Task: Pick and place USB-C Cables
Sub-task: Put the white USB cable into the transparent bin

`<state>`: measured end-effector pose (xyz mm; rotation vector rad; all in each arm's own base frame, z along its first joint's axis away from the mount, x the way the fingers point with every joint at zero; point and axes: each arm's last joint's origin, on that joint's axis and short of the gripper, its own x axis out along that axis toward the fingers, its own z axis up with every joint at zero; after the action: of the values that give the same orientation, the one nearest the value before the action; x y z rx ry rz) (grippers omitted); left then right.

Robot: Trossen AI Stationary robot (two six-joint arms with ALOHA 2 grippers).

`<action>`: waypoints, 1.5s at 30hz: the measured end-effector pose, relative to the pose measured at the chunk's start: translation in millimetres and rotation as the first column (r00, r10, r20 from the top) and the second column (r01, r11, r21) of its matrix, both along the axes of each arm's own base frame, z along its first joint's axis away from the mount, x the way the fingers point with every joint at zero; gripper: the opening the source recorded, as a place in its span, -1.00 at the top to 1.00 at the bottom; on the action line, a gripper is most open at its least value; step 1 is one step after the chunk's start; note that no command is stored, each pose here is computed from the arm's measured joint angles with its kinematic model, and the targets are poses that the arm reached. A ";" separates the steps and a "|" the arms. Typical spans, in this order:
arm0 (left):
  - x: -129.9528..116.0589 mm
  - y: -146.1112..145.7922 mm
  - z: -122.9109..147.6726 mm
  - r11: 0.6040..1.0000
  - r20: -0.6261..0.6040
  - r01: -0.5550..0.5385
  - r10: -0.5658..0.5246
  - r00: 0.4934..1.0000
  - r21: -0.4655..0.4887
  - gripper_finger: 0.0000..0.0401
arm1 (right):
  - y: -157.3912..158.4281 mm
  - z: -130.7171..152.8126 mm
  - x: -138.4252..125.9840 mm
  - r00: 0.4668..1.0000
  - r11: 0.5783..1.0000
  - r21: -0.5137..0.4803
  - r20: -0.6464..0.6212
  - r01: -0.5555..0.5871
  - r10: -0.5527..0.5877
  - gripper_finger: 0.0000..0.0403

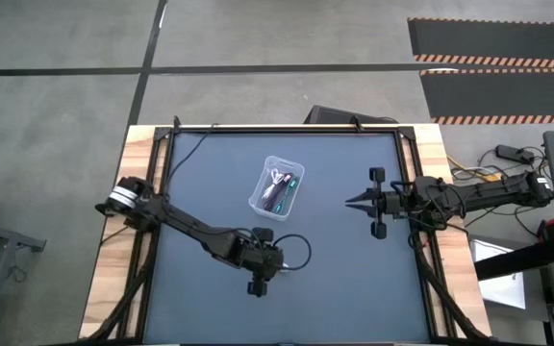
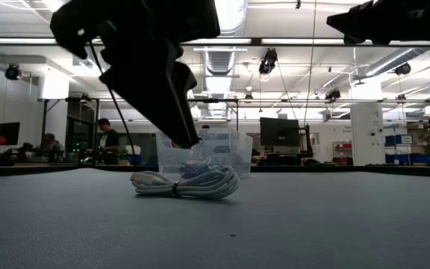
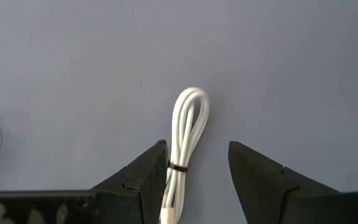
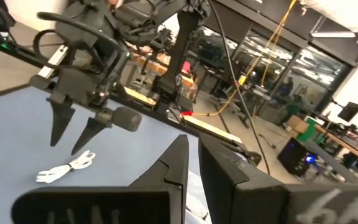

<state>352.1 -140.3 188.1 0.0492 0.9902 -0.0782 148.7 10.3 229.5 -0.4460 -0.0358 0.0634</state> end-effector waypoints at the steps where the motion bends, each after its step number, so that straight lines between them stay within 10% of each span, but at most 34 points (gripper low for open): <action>1: -0.1 0.0 -1.7 1.000 -0.004 0.000 0.000 1.000 0.002 0.23 | -0.2 0.0 -0.4 1.000 1.000 0.000 0.000 0.006 -0.006 0.87; 19: 7.3 -1.8 -43.2 0.996 -0.089 0.006 0.003 0.996 0.093 0.24 | -0.9 -1.2 -1.0 1.000 0.999 -0.018 -0.007 0.028 -0.028 0.87; 34: 6.8 -2.0 -43.2 0.996 -0.090 0.006 0.002 0.996 0.089 0.80 | -0.9 -3.1 -1.0 0.999 0.999 -0.027 -0.026 0.028 -0.029 0.87; 45: 8.9 1.3 -36.6 0.996 -0.082 -0.009 0.016 0.997 0.092 0.84 | -0.9 -3.3 -1.0 0.999 0.999 -0.029 -0.029 0.028 -0.029 0.87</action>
<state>361.0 -138.9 151.5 0.1244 1.0763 -0.0236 147.7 9.4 226.2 -0.4737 0.0006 0.0421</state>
